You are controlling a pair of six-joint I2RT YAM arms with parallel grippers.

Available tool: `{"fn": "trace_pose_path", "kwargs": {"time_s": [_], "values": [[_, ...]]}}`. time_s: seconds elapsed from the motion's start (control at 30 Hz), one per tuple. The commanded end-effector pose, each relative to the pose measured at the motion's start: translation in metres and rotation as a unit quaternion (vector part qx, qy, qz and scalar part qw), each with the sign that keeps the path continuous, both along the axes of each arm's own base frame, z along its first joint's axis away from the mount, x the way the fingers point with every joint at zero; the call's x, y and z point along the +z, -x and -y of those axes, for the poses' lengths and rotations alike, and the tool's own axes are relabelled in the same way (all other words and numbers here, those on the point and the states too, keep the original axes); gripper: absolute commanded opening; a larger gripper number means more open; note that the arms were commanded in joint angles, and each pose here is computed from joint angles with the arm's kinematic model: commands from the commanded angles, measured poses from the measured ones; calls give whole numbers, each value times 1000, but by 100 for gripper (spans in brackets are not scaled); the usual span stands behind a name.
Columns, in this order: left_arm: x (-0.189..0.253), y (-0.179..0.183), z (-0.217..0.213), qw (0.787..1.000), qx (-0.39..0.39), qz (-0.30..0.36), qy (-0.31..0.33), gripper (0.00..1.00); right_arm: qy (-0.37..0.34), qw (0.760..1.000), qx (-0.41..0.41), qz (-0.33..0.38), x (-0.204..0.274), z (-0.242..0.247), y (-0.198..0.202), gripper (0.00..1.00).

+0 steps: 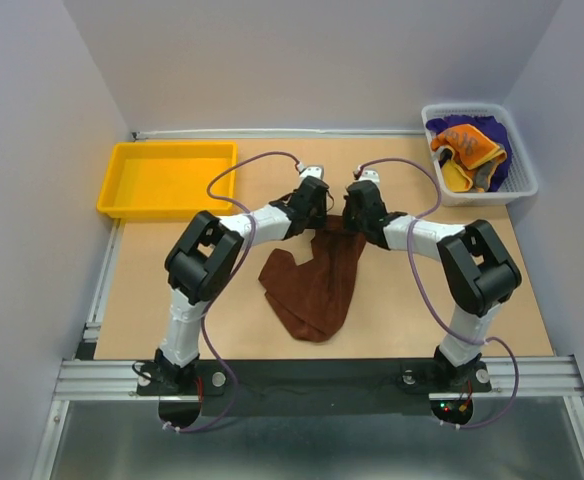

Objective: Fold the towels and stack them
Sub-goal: Flatten out the crumpled towel

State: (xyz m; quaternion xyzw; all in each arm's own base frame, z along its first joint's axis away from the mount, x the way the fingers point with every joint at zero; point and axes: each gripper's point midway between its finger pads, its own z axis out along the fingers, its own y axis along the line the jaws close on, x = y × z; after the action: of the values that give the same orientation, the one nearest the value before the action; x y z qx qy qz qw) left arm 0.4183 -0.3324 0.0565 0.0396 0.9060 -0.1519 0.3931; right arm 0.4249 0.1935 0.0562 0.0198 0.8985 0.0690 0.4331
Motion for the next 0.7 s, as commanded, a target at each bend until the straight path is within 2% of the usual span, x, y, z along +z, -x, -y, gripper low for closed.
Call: {"fn": "trace_pose_path", "kwargs": {"time_s": [0.0, 0.4, 0.47, 0.5, 0.57, 0.6, 0.67], "values": [[15, -10, 7, 999, 4, 29, -22, 48, -31, 998, 1, 48, 29, -5, -8, 1], [-38, -2, 10, 996, 36, -1, -77, 49, -51, 997, 5, 53, 30, -3, 6, 1], [-45, -1, 7, 996, 43, -7, -80, 36, -49, 997, 2, 55, 30, 0, 8, 1], [-47, 0, 6, 996, 43, -8, -82, 21, -49, 997, 2, 60, 33, 2, 9, 0], [-46, -3, 3, 995, 50, -3, -87, 6, -47, 997, 0, 64, 35, 5, 11, 0], [-44, -5, 1, 995, 52, 1, -90, 0, -47, 997, -2, 65, 36, 7, 11, 0], [-30, -12, -4, 994, 59, 16, -91, 0, -45, 996, -8, 79, 46, 14, 10, 1]]}}
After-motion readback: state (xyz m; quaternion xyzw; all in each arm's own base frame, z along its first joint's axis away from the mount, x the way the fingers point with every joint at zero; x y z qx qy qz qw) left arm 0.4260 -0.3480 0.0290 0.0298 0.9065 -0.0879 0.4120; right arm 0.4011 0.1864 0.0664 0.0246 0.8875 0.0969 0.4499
